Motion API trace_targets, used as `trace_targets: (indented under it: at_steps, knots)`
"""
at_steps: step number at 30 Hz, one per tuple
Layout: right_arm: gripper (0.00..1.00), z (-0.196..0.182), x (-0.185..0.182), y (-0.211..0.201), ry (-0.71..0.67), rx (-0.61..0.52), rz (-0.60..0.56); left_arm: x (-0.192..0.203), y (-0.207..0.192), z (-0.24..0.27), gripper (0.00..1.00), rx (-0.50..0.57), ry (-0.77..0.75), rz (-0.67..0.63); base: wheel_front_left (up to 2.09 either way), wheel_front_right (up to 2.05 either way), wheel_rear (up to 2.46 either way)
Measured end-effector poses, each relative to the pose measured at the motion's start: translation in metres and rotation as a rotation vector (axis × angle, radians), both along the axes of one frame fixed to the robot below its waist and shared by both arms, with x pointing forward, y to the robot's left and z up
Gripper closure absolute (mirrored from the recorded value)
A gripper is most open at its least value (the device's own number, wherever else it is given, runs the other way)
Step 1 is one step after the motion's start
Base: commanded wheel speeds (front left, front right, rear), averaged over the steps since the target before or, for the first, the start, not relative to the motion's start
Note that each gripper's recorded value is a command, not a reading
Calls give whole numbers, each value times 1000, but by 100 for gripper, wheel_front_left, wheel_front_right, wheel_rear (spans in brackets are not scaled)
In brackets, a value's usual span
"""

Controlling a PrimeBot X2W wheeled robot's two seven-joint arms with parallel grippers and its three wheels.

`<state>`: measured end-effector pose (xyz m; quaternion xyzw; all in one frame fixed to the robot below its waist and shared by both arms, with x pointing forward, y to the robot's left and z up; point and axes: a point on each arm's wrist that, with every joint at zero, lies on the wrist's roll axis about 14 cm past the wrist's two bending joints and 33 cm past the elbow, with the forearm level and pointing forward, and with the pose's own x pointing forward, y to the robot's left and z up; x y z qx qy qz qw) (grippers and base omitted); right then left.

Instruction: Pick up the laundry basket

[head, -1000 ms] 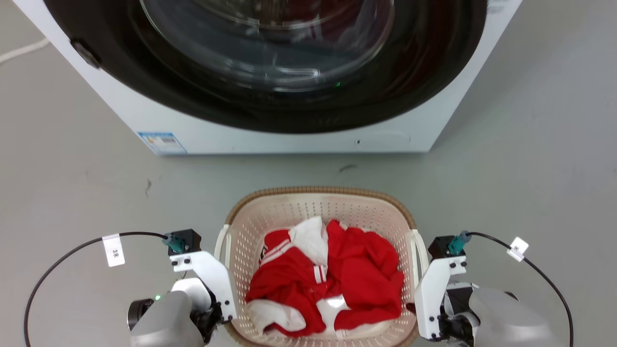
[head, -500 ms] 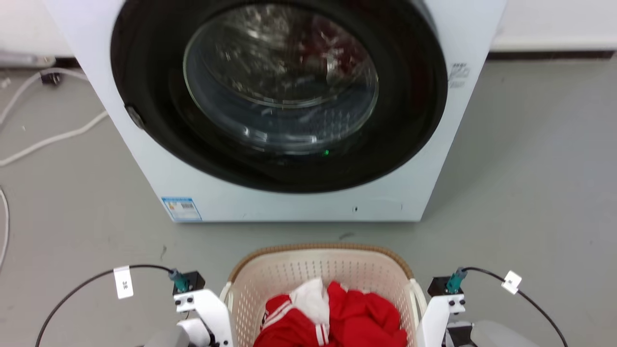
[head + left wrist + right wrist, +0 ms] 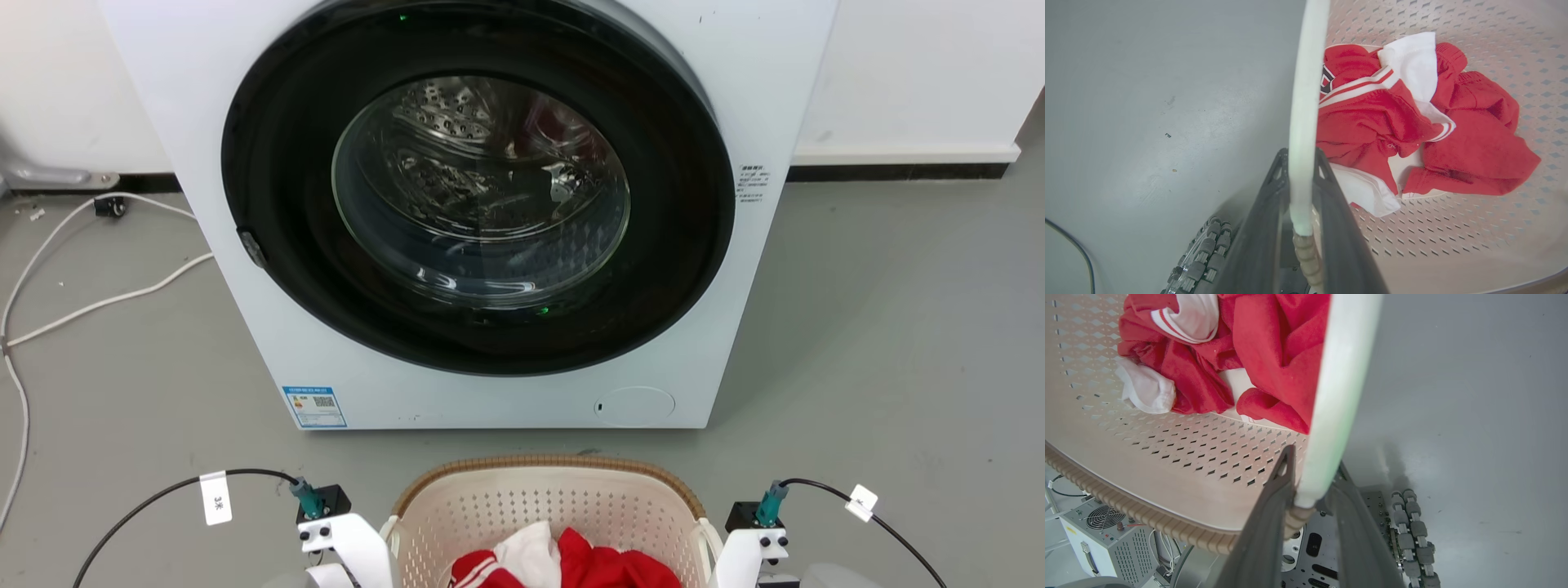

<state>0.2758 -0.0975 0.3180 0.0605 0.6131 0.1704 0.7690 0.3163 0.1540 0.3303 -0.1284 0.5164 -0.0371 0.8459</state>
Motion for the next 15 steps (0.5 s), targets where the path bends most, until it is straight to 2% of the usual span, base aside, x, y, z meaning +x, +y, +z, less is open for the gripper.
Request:
trace_targets:
  at_steps: [15]
  knots:
    - [100, 3, 0, -4, -23, -8, -12, -4, -4, 2, 100, -8, 2, 0, 0, 0, 0]
